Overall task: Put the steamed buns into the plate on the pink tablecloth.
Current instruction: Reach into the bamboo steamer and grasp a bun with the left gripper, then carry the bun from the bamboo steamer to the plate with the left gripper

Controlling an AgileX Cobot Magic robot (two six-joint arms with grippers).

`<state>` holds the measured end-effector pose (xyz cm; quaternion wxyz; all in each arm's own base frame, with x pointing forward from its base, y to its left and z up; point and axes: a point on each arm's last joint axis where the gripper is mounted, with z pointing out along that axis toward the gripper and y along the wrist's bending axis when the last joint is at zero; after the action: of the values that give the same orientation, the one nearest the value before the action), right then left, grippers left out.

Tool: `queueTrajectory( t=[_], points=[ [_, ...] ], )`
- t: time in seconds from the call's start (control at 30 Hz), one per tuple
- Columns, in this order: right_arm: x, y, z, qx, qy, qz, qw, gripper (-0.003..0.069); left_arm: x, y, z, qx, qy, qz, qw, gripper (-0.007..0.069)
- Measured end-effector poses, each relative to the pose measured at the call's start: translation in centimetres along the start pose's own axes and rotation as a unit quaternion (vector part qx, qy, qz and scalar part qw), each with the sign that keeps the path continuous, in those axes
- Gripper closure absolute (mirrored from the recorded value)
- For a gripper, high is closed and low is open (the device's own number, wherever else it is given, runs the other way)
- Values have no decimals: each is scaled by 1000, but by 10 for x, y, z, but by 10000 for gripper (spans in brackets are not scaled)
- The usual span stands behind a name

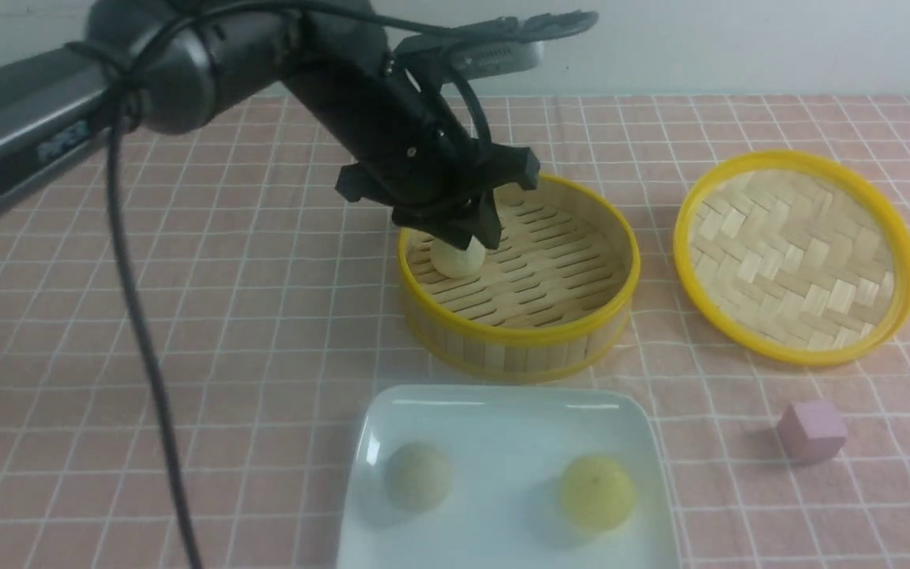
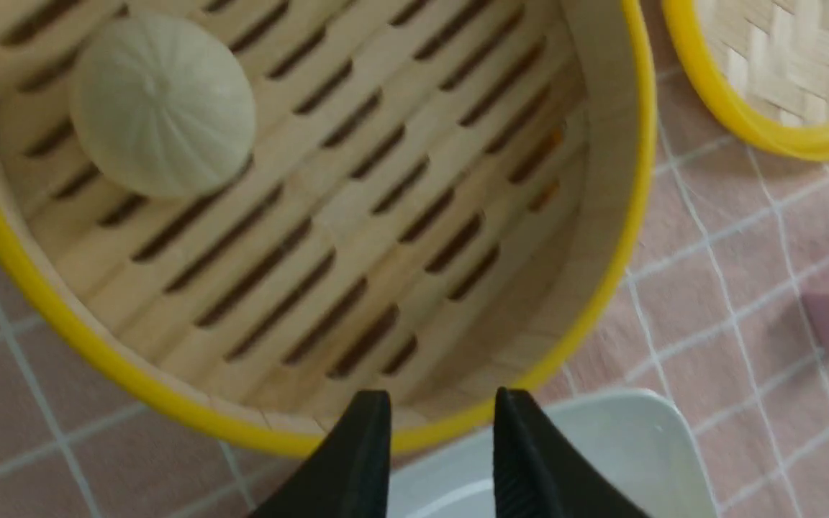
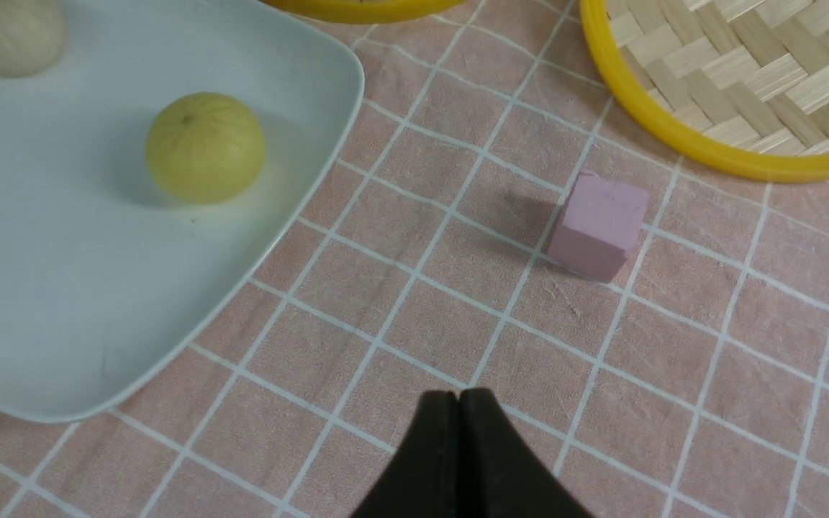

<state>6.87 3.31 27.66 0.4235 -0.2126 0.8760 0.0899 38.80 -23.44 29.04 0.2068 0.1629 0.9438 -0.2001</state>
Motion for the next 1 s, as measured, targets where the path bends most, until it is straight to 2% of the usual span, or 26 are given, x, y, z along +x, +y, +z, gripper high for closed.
queueTrajectory(
  t=[0.13, 0.23, 0.6, 0.67, 0.83, 0.93, 1.0],
  points=[
    [0, 0, 0, 0, 0, 0, 1000, 660, -17, 8, 21, -36, -9, 6, 999, 323],
    [0, 0, 0, 0, 0, 0, 1000, 659, -22, 12, 36, -54, -10, 7, 998, 321],
    [0, 0, 0, -1, 0, 1, 1000, 655, -13, 33, 89, -100, 21, -17, 995, 329],
    [0, 0, 0, -1, 0, 1, 1000, 652, -12, 35, 94, -104, 22, -27, 994, 377],
    [0, 0, 0, -2, 0, 2, 1000, 646, -14, 34, 89, -104, 16, -47, 993, 581],
    [1, 1, 1, -5, 3, 5, 1000, 644, -13, 26, 76, -105, 23, -43, 993, 600],
    [2, 1, 1, -5, 4, 5, 1000, 643, -13, 12, 52, -104, 26, -33, 994, 603]
  ],
)
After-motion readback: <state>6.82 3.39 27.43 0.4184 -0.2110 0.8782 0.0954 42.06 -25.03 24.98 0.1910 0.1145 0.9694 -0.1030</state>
